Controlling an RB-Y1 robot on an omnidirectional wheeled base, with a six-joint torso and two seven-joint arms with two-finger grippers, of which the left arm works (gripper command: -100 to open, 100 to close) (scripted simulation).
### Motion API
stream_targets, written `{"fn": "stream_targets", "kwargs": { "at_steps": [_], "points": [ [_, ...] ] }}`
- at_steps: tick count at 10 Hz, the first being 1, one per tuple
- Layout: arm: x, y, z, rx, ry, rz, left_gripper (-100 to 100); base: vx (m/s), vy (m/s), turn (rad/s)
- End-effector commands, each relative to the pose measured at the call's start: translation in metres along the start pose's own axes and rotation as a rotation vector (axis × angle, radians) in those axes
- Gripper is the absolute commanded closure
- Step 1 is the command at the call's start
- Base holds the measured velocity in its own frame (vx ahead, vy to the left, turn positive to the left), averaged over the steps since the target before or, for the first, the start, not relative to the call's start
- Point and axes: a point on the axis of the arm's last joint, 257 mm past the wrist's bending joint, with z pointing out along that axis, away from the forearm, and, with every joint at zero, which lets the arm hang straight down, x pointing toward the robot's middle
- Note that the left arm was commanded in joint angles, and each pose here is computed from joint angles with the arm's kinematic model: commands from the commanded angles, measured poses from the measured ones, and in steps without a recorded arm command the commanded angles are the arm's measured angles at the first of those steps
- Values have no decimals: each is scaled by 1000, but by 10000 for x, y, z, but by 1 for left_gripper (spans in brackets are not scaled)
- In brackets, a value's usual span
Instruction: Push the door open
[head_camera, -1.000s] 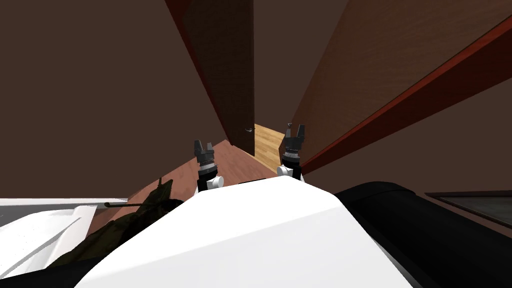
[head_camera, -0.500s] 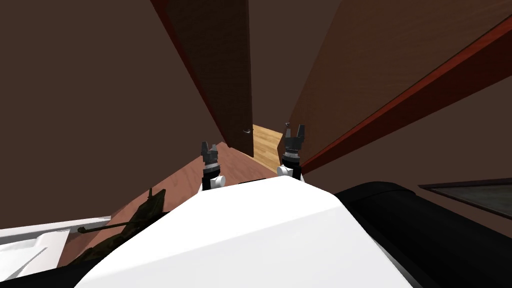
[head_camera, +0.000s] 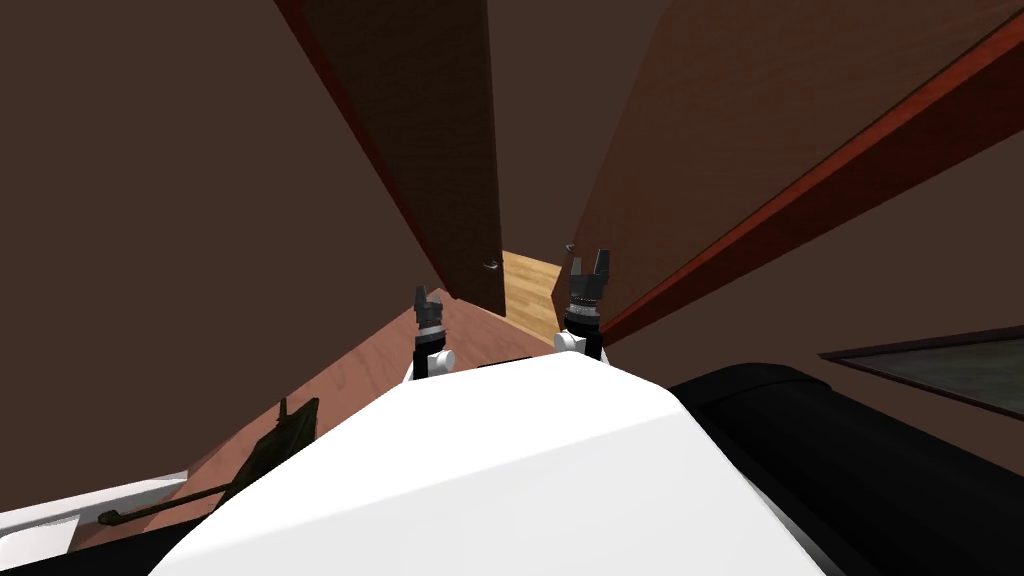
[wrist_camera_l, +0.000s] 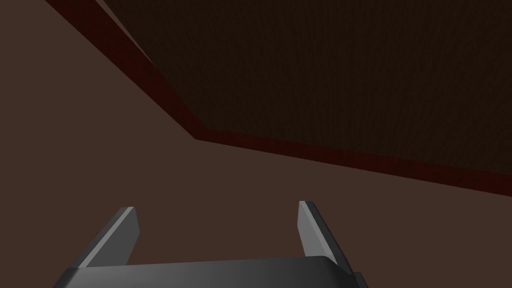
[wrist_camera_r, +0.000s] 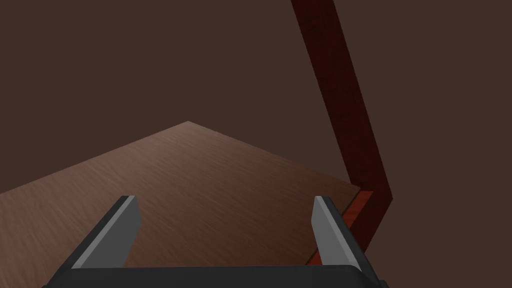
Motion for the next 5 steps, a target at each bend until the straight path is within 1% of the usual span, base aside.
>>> {"fn": "stream_targets", "kwargs": {
  "at_steps": [1,3,5],
  "points": [
    [60,134,-47,-26,10,-2,-100,82,97,-157],
    [115,317,-77,-57,20,-5,-100,65,102,-154],
    [172,473,-100,-83,31,-8,-100,80,82,-191]
  ]
}}
